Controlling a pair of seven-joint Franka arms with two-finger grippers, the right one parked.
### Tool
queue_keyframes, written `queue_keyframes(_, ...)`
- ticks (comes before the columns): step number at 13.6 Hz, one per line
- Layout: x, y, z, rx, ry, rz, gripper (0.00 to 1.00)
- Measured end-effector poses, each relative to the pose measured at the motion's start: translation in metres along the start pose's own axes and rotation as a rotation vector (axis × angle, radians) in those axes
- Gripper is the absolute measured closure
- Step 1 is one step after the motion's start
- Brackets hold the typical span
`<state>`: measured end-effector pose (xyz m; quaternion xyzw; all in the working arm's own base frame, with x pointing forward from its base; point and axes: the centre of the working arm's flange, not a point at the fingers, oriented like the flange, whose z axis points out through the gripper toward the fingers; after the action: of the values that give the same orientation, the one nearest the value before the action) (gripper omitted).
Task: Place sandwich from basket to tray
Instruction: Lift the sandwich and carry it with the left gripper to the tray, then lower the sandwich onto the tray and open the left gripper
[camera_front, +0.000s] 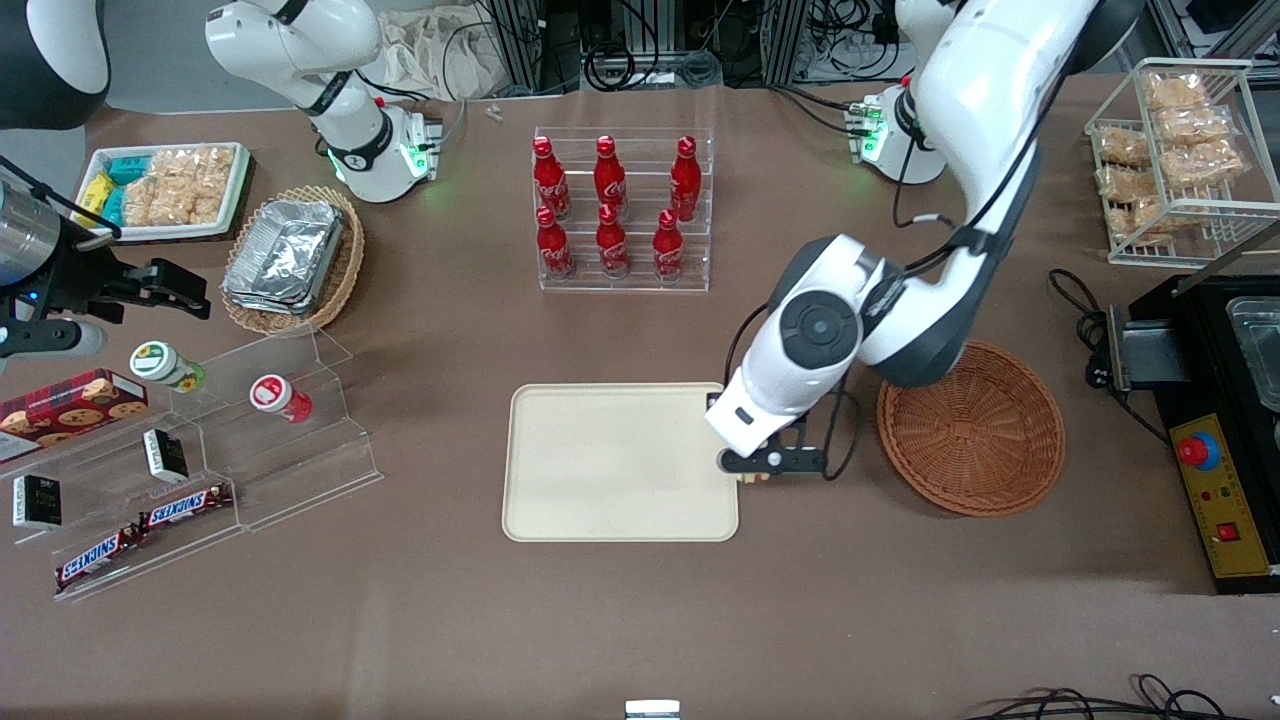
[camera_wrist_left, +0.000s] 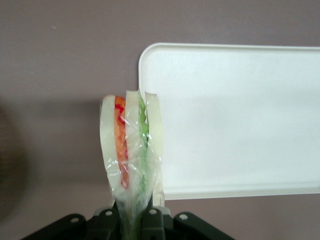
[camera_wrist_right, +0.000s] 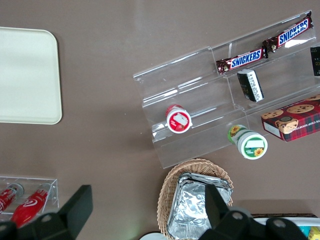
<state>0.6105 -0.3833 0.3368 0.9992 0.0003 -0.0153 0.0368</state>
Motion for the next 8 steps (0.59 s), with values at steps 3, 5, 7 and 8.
queue_keyframes(3, 0.002, 0.011, 0.053, 0.001, 0.012, 0.010, 0.84)
queue_keyframes(5, 0.000, 0.018, 0.072, -0.013, 0.012, 0.013, 0.85)
queue_keyframes(7, -0.001, 0.023, 0.082, -0.025, 0.017, 0.018, 0.85)
queue_keyframes(8, -0.002, 0.025, 0.087, -0.031, 0.020, 0.020, 0.85)
